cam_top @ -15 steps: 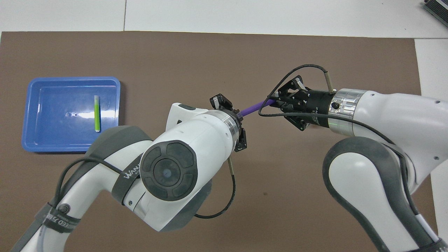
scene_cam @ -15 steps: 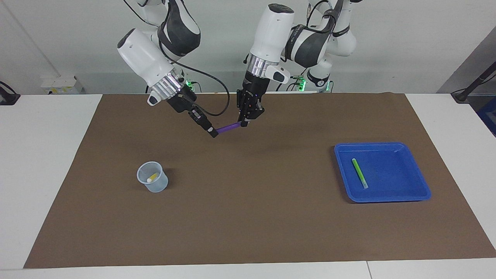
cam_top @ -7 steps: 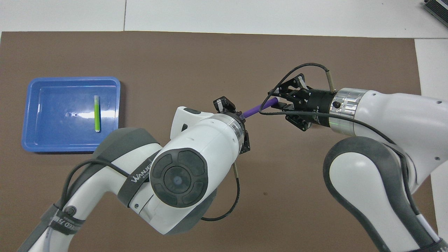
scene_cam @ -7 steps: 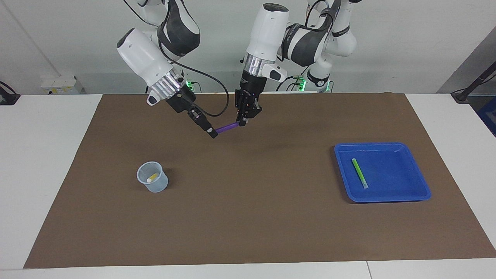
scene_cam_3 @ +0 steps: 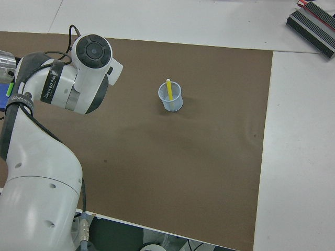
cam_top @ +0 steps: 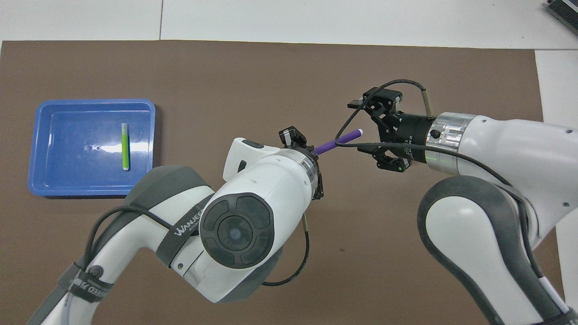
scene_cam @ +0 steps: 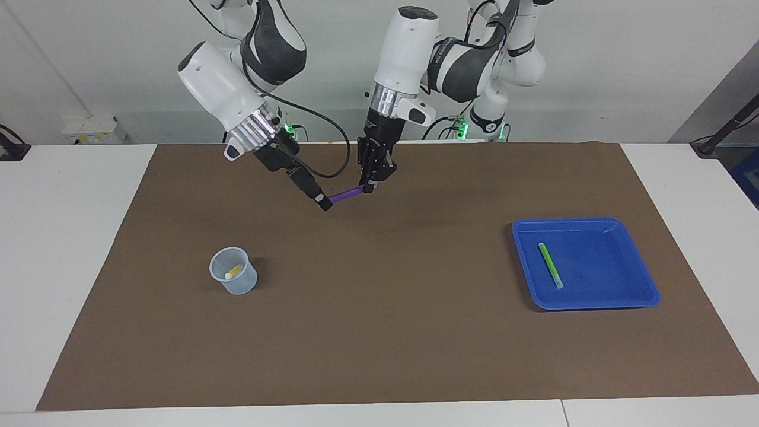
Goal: Right arm passes pens to left for tray arrangement
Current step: 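Close the left gripper on the purple pen and open the right gripper, then carry the purple pen to the tray with the left gripper, then lower the purple pen into the tray and open the left gripper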
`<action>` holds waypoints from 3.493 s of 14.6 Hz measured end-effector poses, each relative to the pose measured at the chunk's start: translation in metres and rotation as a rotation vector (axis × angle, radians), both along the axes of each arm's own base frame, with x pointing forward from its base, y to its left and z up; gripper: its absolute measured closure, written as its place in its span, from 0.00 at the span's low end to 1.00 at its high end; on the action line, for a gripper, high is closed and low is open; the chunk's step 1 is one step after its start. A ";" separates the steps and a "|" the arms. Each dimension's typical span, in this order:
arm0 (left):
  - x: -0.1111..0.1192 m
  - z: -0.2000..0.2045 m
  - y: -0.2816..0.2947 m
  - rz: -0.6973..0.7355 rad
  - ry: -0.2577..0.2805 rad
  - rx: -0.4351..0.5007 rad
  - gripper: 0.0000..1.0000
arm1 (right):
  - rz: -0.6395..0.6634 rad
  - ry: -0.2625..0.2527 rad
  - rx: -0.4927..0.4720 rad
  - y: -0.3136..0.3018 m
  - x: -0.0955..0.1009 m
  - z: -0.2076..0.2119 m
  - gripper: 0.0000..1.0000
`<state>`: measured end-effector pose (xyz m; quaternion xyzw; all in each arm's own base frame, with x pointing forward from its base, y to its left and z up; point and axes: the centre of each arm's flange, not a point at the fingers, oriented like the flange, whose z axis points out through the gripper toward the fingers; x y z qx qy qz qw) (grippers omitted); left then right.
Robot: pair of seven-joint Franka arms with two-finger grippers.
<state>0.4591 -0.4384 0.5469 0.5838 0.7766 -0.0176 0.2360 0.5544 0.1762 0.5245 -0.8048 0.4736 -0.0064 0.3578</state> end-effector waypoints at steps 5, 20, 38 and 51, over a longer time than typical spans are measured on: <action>0.010 -0.006 0.020 -0.229 -0.016 0.145 0.82 | 0.100 -0.076 -0.059 -0.010 0.001 -0.006 0.00; 0.101 -0.018 0.266 -1.011 0.095 0.416 0.82 | 0.839 -0.411 -0.906 -0.157 0.038 -0.110 0.00; 0.194 -0.131 0.474 -1.835 0.116 0.702 0.82 | 0.872 -0.513 -1.014 -0.155 0.054 -0.162 0.47; 0.212 -0.231 0.501 -1.806 0.085 0.641 0.82 | 0.877 -0.521 -1.008 -0.153 0.053 -0.119 0.99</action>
